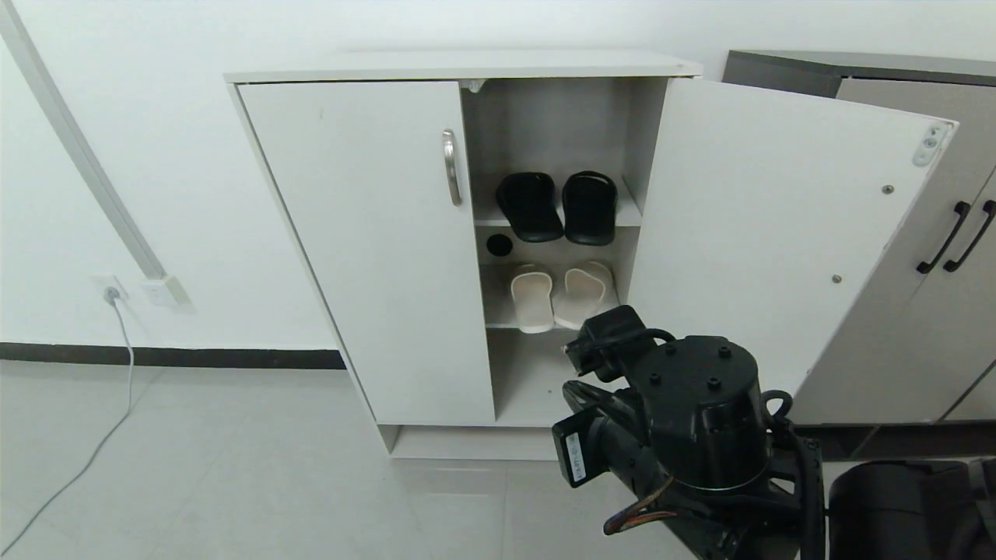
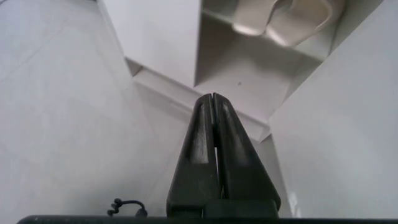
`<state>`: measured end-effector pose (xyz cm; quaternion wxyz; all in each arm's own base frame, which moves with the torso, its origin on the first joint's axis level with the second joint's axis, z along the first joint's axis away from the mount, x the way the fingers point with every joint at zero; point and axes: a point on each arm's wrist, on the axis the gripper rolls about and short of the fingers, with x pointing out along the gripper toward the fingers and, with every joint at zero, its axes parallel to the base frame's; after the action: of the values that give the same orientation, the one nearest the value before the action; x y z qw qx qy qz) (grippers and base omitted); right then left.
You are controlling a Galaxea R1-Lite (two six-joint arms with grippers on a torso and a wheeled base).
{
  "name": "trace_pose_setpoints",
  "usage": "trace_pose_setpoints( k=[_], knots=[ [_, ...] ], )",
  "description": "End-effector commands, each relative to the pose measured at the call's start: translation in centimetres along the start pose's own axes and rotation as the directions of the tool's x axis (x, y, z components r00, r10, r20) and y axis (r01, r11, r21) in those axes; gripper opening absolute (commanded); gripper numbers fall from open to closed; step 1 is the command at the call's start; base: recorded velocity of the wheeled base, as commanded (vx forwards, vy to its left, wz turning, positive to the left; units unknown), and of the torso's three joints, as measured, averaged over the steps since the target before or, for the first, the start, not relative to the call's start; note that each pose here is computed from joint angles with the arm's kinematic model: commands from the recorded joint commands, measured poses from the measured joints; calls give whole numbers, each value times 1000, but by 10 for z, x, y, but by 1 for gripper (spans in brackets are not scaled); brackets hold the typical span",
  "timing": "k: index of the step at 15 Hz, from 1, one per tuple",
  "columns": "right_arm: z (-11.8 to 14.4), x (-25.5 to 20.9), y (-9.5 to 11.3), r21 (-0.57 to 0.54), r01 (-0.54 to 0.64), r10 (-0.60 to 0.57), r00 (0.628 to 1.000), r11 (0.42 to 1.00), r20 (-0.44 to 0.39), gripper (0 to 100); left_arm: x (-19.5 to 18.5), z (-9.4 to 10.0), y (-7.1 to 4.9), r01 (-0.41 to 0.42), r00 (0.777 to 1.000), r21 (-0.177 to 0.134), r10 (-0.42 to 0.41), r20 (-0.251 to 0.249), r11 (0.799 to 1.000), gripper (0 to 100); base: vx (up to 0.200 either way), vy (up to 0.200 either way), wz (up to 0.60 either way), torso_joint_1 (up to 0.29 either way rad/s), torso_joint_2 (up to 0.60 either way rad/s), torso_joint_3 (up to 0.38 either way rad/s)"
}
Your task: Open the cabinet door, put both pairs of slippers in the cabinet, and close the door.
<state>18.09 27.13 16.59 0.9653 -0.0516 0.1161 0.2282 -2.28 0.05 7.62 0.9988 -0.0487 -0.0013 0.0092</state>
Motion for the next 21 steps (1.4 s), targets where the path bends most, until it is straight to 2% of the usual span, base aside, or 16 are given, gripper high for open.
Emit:
trace_pose_setpoints(
  k=[1,11,14,21],
  knots=[
    [-3,0,0,-5,-5,5,1000,1000,-8,0,0,0,0,-2,1000,-1,2,-2,1000,0,0,0,0,0,0,0],
    [-11,2,-1,-22,-22,22,1000,1000,-11,0,0,0,0,-2,1000,-1,2,-2,1000,0,0,0,0,1,-11,-9],
    [-14,2,-1,-24,-21,21,1000,999,-17,0,0,0,0,-2,1000,-1,2,-2,1000,0,0,0,0,15,-183,-308],
    [-15,2,-1,-28,-19,19,1000,999,-21,0,0,0,0,-2,1000,-1,2,-2,1000,0,0,0,0,76,-485,-359]
  ],
)
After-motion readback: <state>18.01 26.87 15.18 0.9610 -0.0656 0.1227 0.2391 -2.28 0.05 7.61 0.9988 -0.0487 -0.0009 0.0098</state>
